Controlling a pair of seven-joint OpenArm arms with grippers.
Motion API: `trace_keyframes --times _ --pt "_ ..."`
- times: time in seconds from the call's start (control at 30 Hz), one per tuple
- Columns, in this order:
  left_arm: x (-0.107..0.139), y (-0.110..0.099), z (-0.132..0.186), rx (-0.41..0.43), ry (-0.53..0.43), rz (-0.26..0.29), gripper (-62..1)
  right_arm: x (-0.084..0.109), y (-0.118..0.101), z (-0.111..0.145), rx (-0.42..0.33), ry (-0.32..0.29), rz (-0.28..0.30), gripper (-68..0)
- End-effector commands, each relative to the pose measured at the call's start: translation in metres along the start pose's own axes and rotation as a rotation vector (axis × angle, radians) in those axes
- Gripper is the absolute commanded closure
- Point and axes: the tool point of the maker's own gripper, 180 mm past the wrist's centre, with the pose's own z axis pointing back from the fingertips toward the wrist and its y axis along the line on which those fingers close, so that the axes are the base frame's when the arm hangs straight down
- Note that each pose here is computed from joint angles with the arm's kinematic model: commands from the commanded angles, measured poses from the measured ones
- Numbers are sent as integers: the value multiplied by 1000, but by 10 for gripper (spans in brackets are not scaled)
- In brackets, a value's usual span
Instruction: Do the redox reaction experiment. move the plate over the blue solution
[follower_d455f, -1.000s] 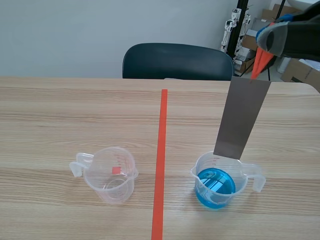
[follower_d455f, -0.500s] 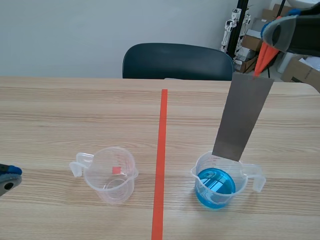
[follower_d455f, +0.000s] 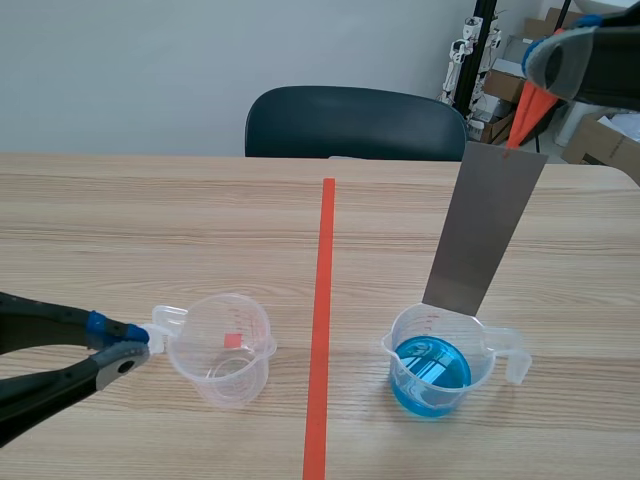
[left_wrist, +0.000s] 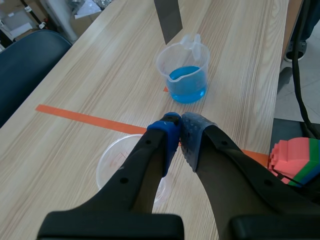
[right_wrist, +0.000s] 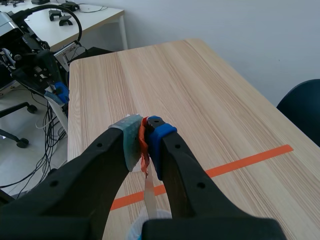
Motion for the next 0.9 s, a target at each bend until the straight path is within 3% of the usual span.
trace_keyframes --times 0.0,0.2,0.6,0.87 --pt "2 11 -6 44 -16 -17 -44 14 1 0 8 -38 9 -4" --pt "0 18 -30 88 -3 -19 -44 15 1 0 7 -41 6 -4" --pt "-6 15 -69 66 63 -54 -44 14 6 -3 24 -32 5 -4" --pt "-4 39 -74 89 106 -126 -44 10 13 -5 39 -30 -16 -4"
